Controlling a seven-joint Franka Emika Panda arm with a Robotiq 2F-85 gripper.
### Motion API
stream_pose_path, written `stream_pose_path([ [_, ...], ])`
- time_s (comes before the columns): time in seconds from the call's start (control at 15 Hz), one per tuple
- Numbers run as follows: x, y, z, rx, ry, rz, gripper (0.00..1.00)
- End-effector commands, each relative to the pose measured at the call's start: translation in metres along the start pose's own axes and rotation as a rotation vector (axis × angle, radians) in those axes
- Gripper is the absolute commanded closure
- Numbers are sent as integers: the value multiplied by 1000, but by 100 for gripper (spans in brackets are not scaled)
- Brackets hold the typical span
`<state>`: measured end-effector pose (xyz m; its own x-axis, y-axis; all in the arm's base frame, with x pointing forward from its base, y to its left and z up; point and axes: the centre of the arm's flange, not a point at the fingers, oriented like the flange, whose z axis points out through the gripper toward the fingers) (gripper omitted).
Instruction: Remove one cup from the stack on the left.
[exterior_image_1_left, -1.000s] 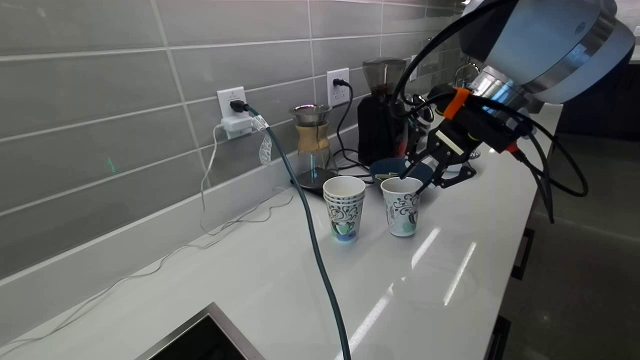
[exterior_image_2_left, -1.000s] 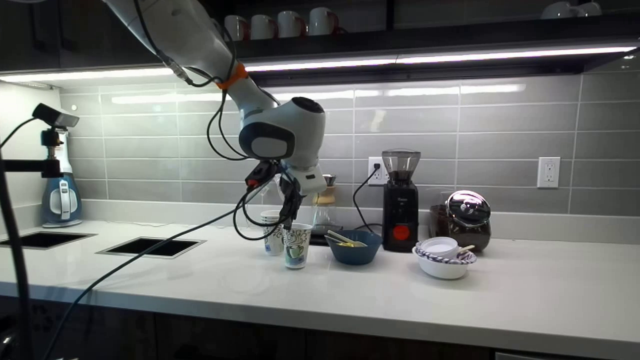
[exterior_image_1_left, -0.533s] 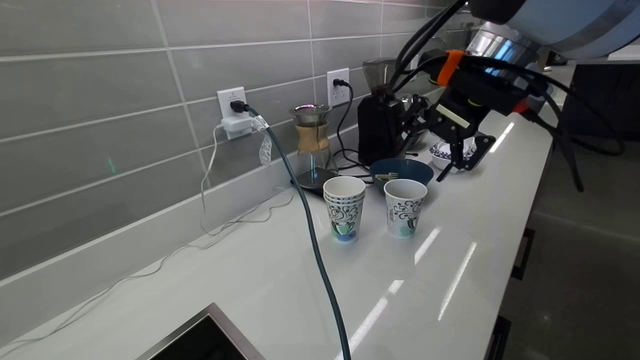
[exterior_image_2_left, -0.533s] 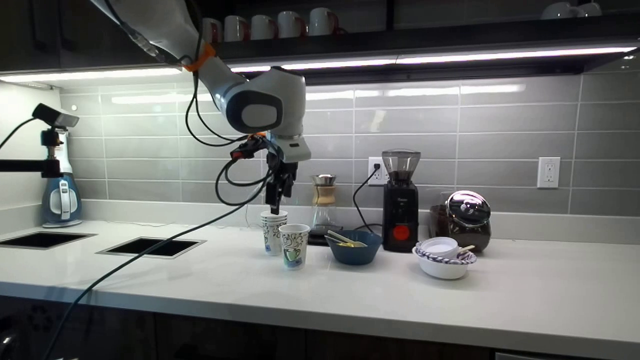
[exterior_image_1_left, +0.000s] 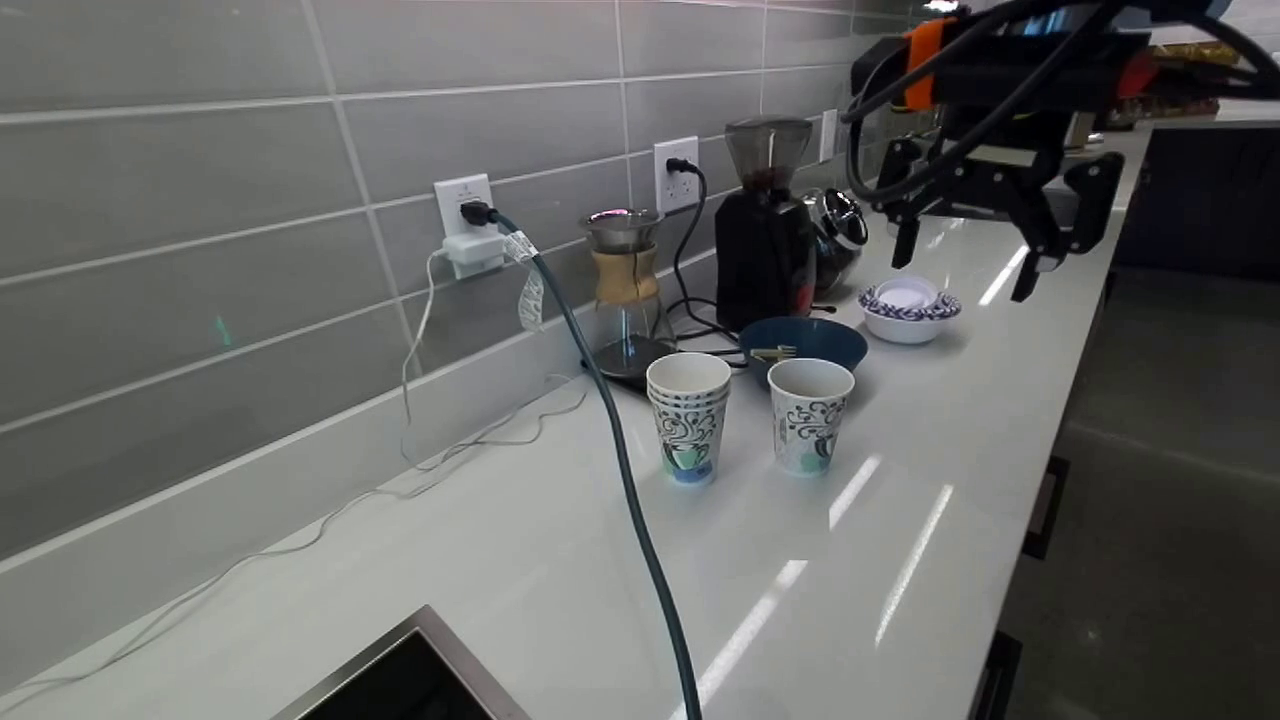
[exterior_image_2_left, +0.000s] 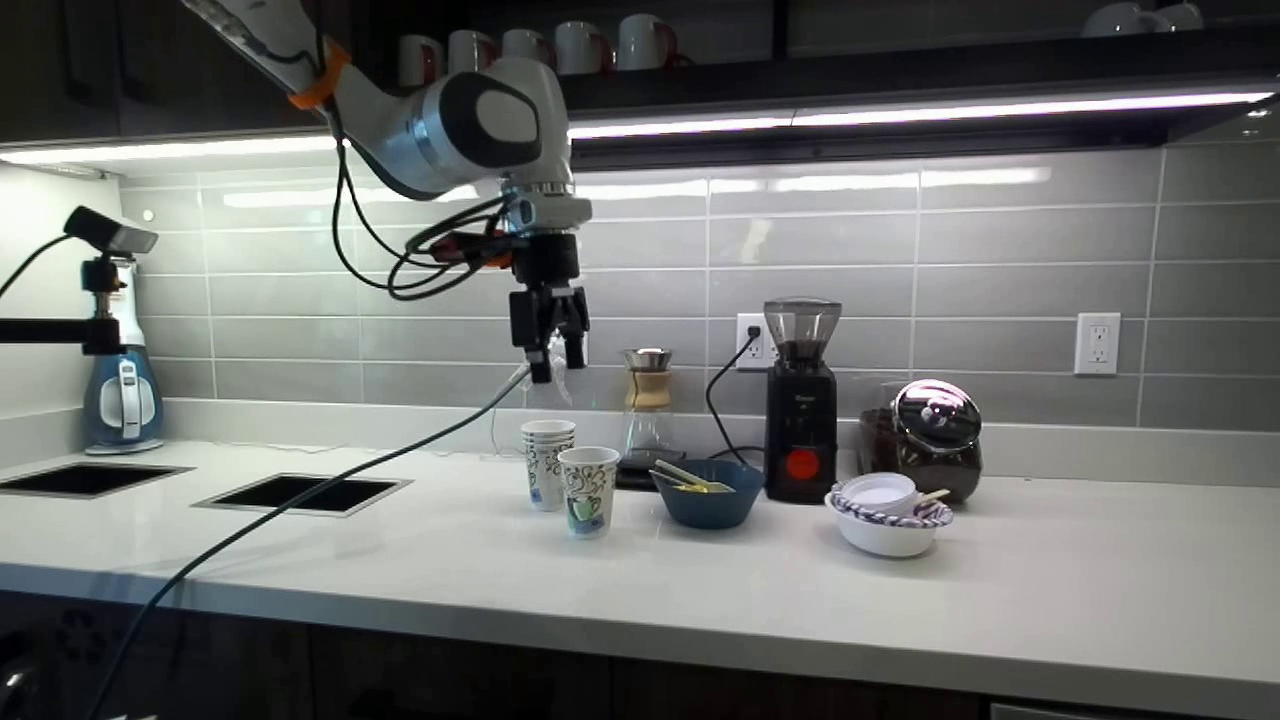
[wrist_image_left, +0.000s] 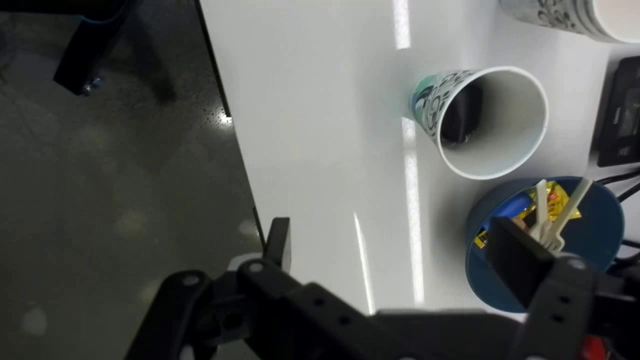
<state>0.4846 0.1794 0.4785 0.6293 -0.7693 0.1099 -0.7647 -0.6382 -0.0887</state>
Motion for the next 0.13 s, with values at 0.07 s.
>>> stream_pose_path([
  [0.07,-4,0,-10,-10,24,2,0],
])
